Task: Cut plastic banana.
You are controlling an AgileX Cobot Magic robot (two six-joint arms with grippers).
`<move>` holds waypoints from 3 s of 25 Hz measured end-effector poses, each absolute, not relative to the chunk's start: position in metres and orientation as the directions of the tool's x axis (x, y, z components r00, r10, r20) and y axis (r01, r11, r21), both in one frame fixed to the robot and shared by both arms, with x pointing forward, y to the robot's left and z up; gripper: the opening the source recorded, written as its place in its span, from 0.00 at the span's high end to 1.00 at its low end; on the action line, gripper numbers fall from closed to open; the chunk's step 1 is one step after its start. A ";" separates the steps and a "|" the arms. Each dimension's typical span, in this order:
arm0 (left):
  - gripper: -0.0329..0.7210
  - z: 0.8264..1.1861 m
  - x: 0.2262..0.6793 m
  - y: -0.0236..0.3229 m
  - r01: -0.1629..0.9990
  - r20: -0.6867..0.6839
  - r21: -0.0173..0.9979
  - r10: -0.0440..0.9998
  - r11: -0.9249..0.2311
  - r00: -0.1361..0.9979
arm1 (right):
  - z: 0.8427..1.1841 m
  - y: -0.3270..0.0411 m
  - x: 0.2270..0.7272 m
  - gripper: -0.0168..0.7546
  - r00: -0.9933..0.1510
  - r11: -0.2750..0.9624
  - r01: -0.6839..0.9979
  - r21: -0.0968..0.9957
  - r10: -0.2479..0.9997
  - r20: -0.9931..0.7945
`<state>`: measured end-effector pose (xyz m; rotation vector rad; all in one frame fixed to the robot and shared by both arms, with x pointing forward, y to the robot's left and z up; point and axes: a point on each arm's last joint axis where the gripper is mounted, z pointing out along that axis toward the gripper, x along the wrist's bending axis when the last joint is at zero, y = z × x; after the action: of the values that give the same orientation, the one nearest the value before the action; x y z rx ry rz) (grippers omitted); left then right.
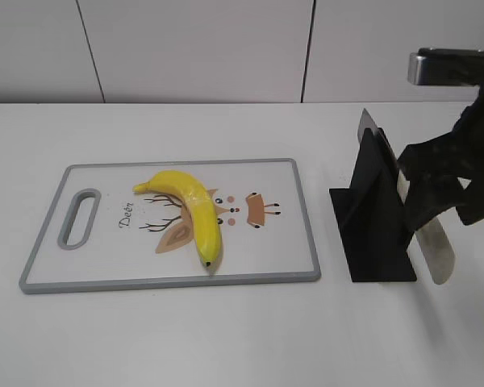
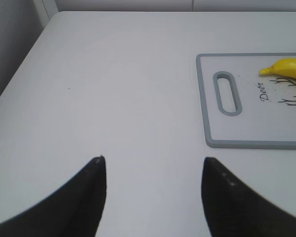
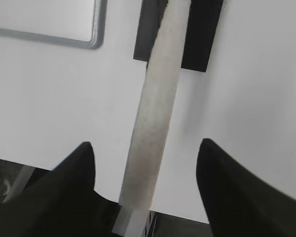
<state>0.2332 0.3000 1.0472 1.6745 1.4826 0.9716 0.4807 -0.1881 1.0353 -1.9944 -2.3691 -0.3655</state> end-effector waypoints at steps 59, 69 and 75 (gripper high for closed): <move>0.20 1.052 0.245 0.298 0.514 0.127 0.838 0.982 -0.182 0.141 | 1.112 -0.182 0.489 0.76 -0.398 0.316 0.868 0.384 0.904 0.155; 0.20 1.087 0.314 0.288 0.521 0.145 0.808 0.949 -0.276 0.279 | 1.111 -0.165 0.550 0.76 -0.691 0.665 0.665 0.340 0.720 -0.057; 0.20 1.107 0.373 0.275 0.481 0.193 0.757 0.855 -0.442 0.482 | 1.095 -0.154 0.577 0.76 -0.868 0.861 0.418 0.291 0.473 -0.151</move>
<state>0.3727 0.2748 1.1075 2.0953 1.0982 0.7611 0.5770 -0.1543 1.0946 -0.7857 -3.2394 -0.4234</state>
